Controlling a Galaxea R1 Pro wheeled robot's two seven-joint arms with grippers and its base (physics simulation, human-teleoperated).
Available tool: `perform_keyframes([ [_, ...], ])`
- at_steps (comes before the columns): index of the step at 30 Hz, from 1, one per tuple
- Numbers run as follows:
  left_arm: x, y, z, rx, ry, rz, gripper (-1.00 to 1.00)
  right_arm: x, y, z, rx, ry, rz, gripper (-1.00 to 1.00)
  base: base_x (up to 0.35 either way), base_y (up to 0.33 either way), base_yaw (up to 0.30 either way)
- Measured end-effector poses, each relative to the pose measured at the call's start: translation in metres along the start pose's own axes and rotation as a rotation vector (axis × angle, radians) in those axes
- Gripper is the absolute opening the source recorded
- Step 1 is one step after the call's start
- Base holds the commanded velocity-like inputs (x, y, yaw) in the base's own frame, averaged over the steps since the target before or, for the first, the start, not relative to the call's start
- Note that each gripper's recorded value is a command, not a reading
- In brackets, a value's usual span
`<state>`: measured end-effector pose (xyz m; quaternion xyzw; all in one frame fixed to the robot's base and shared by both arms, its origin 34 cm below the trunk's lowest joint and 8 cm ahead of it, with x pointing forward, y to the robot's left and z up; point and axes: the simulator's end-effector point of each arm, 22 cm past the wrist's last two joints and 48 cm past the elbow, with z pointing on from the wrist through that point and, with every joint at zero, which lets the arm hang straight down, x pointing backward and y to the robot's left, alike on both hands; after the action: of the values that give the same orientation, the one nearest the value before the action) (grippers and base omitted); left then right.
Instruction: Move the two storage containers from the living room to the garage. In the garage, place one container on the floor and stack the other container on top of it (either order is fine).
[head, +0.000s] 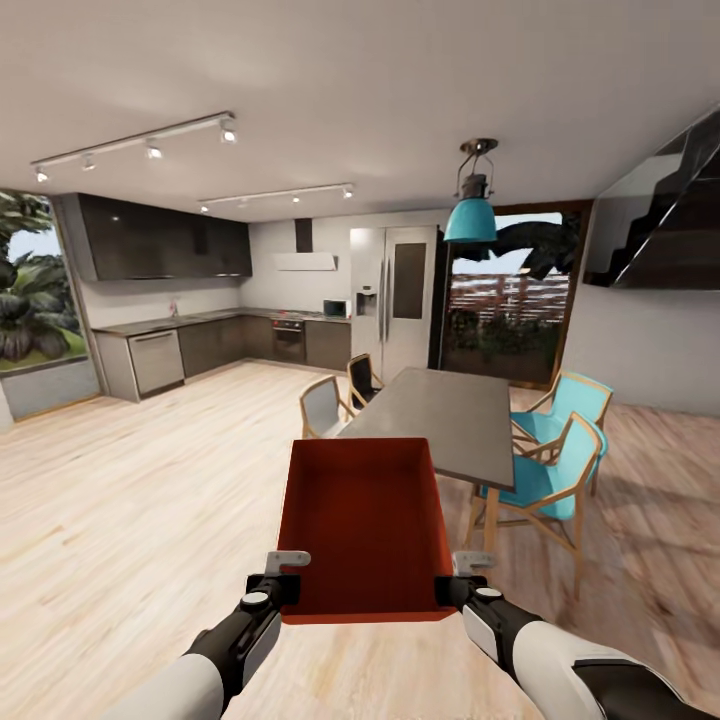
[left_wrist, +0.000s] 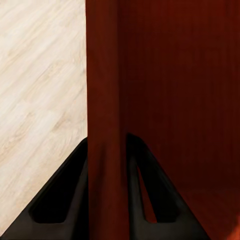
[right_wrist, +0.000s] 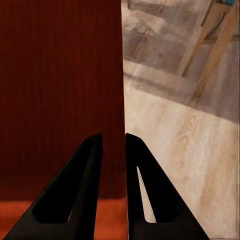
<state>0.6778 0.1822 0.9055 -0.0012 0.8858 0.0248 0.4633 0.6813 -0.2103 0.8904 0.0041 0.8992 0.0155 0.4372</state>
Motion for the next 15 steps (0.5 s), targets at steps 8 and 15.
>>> perform_keyframes([
  [8,0.0001,-0.0001,0.0000,0.000,0.000,0.000,-1.00,0.0001,-0.0001,0.0000,0.000,0.000,0.000,-1.00,0.000,0.000,-0.289],
  [15,0.0001,0.0001,0.0000,0.000,0.000,0.000,-1.00,0.0001,0.0001,0.0000,0.000,0.000,0.000,-1.00,0.000,0.000,-0.289],
])
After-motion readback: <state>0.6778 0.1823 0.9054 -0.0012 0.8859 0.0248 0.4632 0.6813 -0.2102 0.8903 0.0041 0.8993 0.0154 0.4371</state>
